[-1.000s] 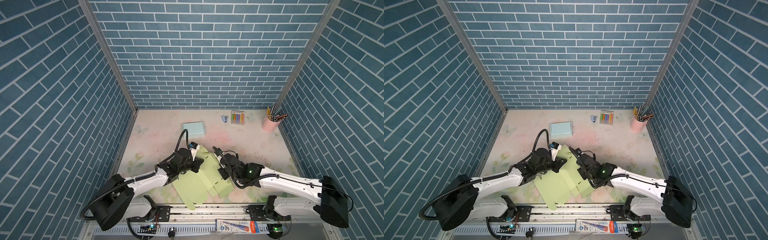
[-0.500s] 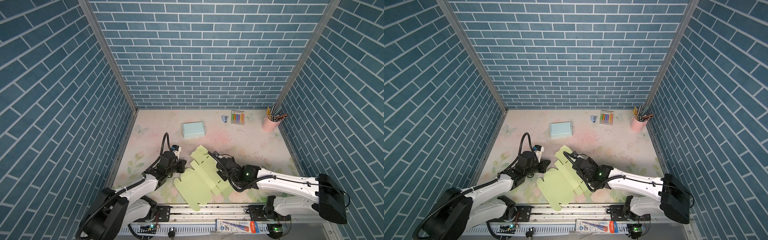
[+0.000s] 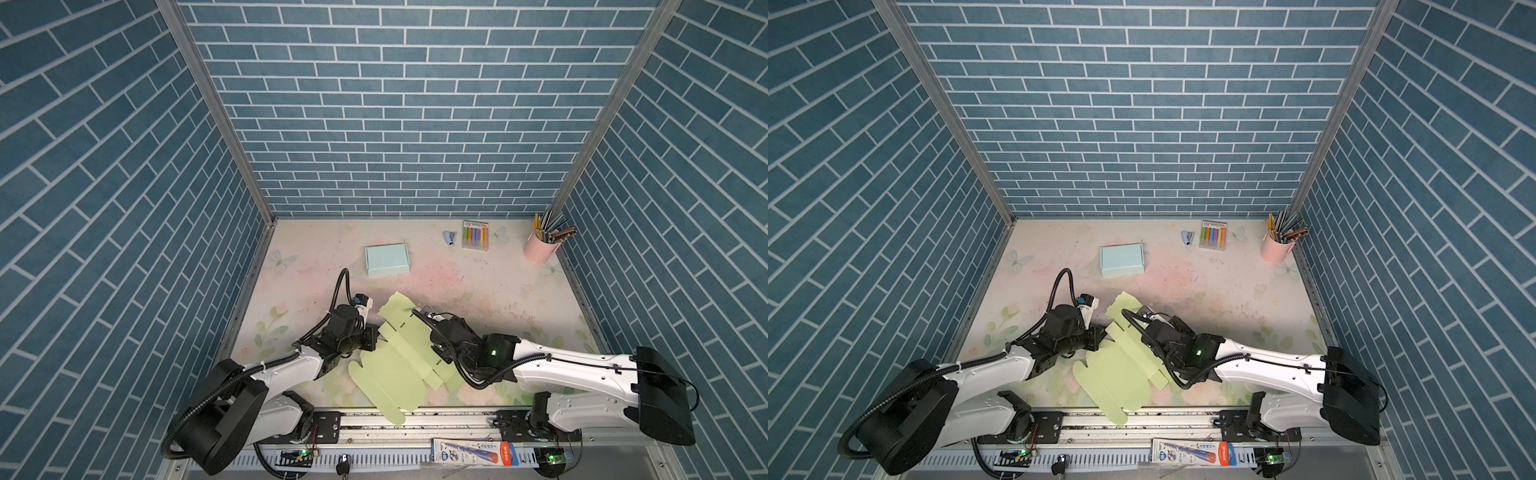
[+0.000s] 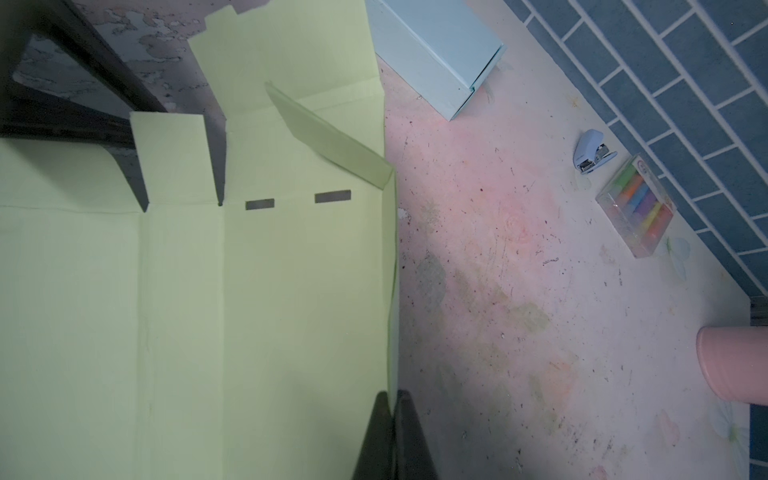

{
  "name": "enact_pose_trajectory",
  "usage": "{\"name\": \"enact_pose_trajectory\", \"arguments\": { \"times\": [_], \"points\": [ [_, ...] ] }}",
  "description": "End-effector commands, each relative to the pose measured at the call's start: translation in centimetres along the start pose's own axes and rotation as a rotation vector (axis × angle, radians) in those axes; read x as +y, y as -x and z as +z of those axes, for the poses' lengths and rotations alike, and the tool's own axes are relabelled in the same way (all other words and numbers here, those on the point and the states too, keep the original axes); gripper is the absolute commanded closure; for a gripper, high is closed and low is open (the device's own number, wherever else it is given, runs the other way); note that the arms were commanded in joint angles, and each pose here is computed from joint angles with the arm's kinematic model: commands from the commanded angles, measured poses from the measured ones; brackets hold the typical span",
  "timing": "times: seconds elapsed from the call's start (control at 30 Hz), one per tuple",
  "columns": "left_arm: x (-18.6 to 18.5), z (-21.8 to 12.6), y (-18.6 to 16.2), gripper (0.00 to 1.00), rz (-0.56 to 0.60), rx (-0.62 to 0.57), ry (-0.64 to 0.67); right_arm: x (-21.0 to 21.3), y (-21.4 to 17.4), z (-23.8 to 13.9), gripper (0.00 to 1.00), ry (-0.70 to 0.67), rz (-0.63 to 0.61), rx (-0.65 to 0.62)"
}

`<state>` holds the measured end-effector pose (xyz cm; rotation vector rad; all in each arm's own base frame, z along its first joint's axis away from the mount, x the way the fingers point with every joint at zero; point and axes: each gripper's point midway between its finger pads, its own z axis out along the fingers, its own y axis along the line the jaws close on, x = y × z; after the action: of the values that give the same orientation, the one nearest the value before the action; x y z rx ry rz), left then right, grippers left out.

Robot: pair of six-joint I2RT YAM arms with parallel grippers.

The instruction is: Fold the paper box

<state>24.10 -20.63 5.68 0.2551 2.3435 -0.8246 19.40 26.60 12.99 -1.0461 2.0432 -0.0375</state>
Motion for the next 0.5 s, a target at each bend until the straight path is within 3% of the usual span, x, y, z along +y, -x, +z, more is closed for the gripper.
{"name": "enact_pose_trajectory", "arguments": {
  "times": [0.0,0.47],
  "points": [
    [-1.3,-0.5,0.4,1.0,0.012,-0.019,-0.028,-0.7,1.0,-0.1,1.0,-0.055,-0.033,-0.016],
    [-4.5,0.2,-1.6,1.0,0.044,0.02,-0.086,-0.9,2.3,0.2,1.0,-0.12,-0.13,-0.022]
  ]
}}
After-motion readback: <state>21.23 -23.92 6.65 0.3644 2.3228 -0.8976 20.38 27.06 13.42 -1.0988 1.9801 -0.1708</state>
